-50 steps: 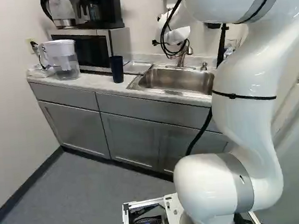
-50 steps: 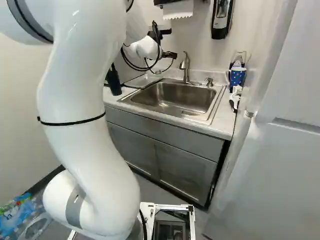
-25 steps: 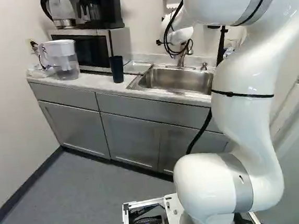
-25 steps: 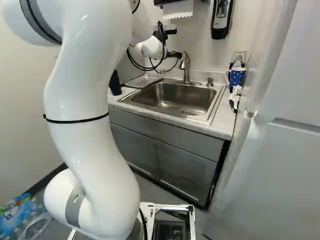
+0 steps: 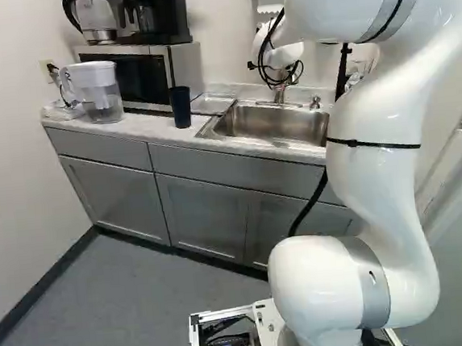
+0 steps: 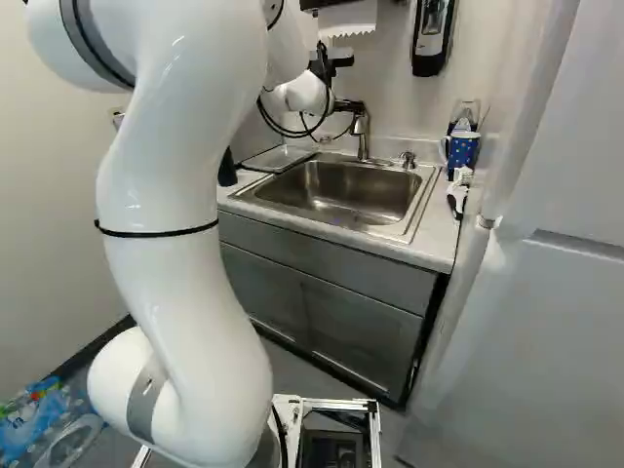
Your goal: Rinse the cup and place it in the tray
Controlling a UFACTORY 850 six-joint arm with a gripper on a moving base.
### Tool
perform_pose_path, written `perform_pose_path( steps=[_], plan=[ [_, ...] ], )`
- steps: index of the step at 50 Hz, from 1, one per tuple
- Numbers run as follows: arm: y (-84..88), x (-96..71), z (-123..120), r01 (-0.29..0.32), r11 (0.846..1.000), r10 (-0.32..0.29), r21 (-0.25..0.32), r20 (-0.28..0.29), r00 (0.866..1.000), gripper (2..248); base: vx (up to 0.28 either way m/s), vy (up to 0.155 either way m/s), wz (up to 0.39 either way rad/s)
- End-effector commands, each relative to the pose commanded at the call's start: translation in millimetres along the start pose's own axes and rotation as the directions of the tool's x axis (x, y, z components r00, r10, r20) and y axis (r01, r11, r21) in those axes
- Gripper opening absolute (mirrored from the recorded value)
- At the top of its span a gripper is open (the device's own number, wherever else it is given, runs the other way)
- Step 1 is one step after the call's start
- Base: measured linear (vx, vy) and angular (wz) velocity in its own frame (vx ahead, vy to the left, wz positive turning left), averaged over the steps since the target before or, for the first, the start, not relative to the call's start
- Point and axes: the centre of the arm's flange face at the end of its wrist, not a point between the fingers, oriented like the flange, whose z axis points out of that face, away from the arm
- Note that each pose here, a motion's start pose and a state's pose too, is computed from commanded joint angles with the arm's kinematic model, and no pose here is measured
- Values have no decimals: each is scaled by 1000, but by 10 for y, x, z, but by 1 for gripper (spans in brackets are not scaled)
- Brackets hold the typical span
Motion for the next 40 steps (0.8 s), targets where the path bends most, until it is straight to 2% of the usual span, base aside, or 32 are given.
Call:
perform_pose_path(
  steps=[40],
  plan=[
    [43,14,74,-2,1000,2,-6,-7,1000,247,0,0,0]
  ],
)
